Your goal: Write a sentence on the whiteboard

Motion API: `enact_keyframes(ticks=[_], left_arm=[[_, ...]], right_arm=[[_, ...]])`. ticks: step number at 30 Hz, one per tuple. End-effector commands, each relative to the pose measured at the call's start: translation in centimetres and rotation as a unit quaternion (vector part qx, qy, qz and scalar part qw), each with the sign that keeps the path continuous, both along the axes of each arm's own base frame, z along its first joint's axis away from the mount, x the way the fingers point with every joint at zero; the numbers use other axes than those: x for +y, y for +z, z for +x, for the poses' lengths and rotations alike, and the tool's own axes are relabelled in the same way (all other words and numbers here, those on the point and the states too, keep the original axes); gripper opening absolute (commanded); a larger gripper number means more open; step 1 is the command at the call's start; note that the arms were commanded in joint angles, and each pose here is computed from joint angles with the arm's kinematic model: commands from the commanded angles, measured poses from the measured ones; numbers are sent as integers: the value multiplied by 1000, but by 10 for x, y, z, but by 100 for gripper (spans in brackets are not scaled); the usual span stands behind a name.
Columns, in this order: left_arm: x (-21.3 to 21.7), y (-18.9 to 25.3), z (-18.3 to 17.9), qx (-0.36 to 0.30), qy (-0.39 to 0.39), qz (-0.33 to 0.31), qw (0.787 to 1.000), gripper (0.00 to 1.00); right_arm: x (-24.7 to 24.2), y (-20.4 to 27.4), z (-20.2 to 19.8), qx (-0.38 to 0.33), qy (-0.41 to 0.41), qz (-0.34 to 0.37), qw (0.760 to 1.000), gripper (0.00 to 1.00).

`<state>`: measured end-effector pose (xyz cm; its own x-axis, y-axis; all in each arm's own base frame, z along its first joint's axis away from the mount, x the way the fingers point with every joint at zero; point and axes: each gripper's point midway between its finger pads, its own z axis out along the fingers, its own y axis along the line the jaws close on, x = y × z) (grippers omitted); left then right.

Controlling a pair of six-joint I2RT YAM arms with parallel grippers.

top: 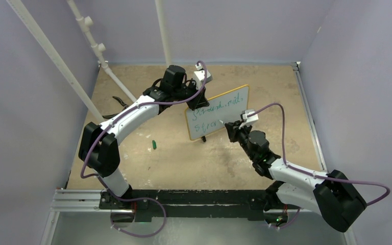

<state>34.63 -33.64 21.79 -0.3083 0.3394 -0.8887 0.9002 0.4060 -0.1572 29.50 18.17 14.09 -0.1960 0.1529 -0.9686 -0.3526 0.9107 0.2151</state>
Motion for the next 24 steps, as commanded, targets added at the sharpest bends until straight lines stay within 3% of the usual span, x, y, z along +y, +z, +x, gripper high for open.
enact_keyframes(ticks=[1, 14, 24], left_arm=[[1, -10, -3, -5, -9, 13, 1000, 0], [2, -10, -2, -7, -7, 14, 1000, 0], [2, -10, -2, -7, -7, 13, 1000, 0]], right_arm=[[-1, 13, 10, -11, -22, 11, 1000, 0], [0, 11, 12, -5, -23, 7, 1000, 0], [-18, 17, 10, -12, -69, 28, 997, 0]])
